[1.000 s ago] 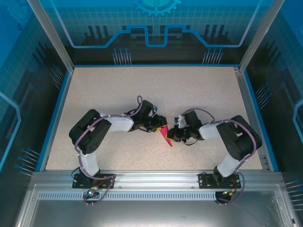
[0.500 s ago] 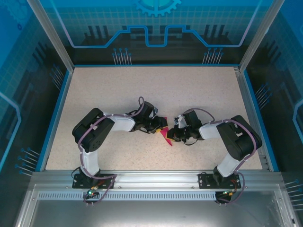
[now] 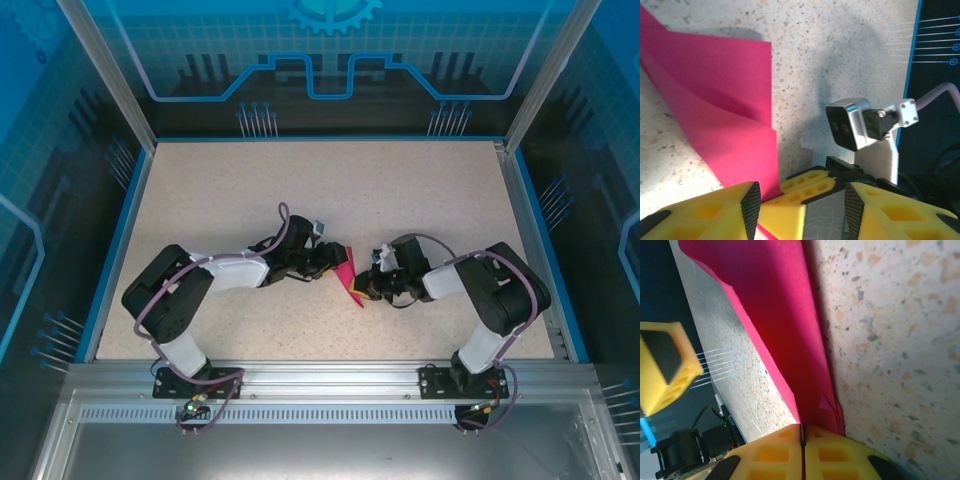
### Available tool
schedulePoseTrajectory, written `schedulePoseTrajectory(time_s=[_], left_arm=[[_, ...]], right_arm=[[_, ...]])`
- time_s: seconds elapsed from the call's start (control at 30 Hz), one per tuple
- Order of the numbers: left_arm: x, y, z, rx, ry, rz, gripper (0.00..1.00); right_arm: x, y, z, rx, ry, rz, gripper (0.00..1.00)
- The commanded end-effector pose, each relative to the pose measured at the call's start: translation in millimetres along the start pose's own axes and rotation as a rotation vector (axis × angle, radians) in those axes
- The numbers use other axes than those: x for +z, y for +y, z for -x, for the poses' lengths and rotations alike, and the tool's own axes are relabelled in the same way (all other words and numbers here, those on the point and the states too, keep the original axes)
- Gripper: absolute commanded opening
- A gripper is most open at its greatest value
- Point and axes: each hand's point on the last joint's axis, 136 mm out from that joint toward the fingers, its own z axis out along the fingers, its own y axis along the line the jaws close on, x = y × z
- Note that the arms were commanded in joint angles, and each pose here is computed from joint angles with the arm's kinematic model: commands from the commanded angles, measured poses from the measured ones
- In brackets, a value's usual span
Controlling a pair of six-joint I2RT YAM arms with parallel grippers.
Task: Fold a paper plane with a square sheet of paper (pick it up from the middle)
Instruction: Fold the wing for the fifth time at the center of the table.
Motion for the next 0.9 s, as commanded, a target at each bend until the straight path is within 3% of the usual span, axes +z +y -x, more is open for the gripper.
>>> schedulePoseTrajectory(time_s=[0.0, 0.53, 0.87], left_arm=[[8.4, -0.8, 0.0, -0.006, 0.007, -0.02, 0.5], [29.1, -6.2, 0.3, 0.031, 0.053, -0.035, 0.5], [49.5, 20.3, -2.3, 0.018, 0.085, 0.039, 0.48]], right_arm=[[4.9, -50.2, -19.7, 0.15, 0.028, -0.146, 0.07], [4.0, -63.2, -22.0, 0.22, 0.001, -0.147, 0.07], [3.1, -63.5, -22.2, 0.228, -0.003, -0.152, 0.08]])
